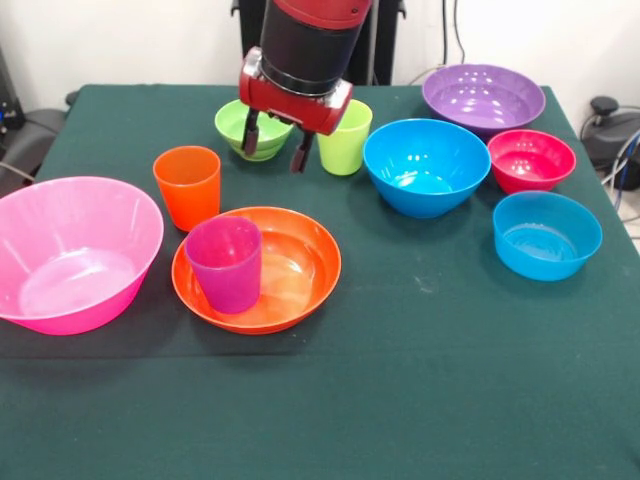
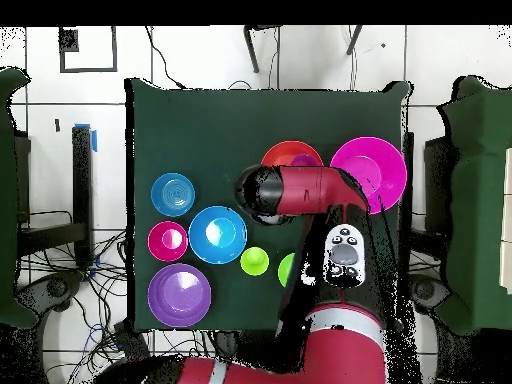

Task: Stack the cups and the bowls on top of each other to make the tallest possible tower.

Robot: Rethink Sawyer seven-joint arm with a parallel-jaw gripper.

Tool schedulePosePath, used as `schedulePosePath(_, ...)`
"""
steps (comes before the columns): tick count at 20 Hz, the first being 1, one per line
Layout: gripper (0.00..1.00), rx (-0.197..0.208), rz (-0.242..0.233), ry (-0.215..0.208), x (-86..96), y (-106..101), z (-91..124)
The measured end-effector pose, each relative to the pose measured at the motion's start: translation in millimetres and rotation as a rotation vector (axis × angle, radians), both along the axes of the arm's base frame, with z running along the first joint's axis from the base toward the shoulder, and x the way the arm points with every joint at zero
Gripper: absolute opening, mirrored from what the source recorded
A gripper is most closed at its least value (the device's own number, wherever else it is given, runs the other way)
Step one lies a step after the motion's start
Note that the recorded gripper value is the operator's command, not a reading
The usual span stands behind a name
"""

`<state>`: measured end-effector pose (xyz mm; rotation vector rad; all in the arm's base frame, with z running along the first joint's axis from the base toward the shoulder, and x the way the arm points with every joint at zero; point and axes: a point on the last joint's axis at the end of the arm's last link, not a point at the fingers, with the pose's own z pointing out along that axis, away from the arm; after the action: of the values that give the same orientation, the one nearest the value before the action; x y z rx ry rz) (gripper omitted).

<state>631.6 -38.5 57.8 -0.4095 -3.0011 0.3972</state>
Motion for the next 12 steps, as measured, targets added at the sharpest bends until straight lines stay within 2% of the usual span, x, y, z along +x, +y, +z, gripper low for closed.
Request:
schedulePosePath(1, 1.0, -0.003, 0.002, 0.0, -0.3, 0, 0)
schedulePosePath(2, 1.0, -0.027, 0.023, 0.006, -3.5, 1, 1)
schedulePosePath(7, 1.0, -0.067, 0.056, 0.012, -9.0, 5, 3)
schedulePosePath(12, 1.0, -0.085, 0.063, -0.003, -10.8, -1, -1)
